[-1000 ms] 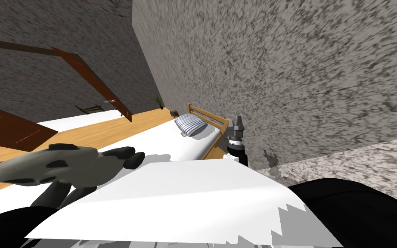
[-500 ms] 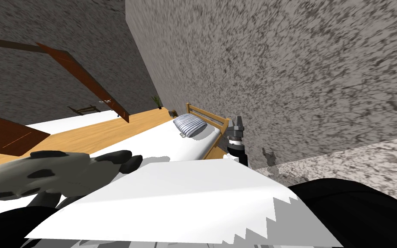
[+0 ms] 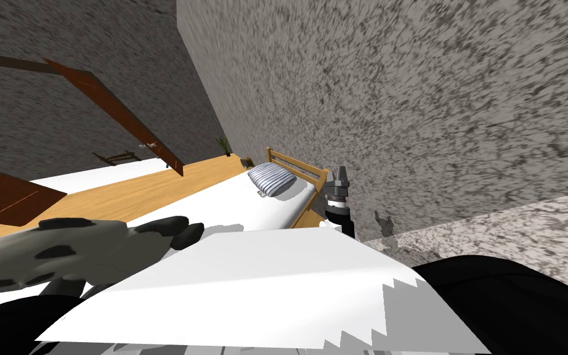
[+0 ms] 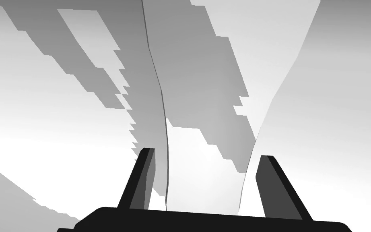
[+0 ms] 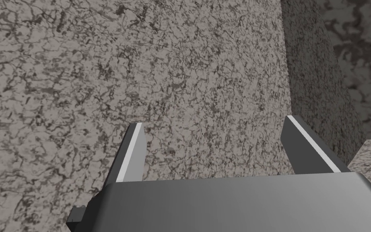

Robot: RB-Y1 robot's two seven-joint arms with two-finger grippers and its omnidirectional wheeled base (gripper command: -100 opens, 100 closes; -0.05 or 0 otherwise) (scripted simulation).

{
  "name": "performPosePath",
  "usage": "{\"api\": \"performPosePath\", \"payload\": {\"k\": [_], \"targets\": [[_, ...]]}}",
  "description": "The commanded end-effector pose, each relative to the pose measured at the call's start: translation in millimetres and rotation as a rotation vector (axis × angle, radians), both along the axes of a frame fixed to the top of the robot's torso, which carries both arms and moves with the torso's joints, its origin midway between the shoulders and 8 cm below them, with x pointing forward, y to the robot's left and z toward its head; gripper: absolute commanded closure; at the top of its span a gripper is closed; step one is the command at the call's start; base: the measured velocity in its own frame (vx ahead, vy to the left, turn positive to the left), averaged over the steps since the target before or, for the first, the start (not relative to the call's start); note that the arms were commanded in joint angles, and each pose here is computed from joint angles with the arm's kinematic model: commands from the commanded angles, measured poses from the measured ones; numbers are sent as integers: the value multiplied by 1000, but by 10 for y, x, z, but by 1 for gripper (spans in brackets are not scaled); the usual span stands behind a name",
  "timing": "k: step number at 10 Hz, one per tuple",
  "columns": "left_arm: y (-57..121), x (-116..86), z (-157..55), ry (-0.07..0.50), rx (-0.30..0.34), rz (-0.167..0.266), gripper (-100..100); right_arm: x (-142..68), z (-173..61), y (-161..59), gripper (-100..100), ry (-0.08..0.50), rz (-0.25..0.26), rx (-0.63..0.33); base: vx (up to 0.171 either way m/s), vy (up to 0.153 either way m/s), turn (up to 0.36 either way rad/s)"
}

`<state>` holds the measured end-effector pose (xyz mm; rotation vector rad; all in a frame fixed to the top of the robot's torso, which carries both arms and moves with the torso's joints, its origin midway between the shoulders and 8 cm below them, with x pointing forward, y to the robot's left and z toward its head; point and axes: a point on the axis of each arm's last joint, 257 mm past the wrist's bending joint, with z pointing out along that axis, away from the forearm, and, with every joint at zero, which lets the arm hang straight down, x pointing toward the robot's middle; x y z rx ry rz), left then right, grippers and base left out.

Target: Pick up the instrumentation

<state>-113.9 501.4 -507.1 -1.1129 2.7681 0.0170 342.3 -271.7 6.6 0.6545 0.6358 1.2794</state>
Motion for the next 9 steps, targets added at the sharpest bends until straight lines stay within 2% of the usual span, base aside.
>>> {"api": "performPosePath", "payload": {"k": [1,3,4,5,8,9], "targets": [[0,0,0,0,0,0,100,0,0,0,0,0,0,0,0,0,0],[-2,2,0,0,0,0,100,0,0,0,0,0,0,0,0,0,0],[-2,2,-1,0,0,0,0,0,0,0,0,0,0,0,0,0,0],[62,34,88,1,2,-9,100,0,0,0,0,0,0,0,-4,-23,69],[100,48,142,2,2,-15,100,0,0,0,0,0,0,0,-3,-32,37],[98,52,144,2,2,-14,0,0,0,0,0,0,0,0,0,0,0]]}}
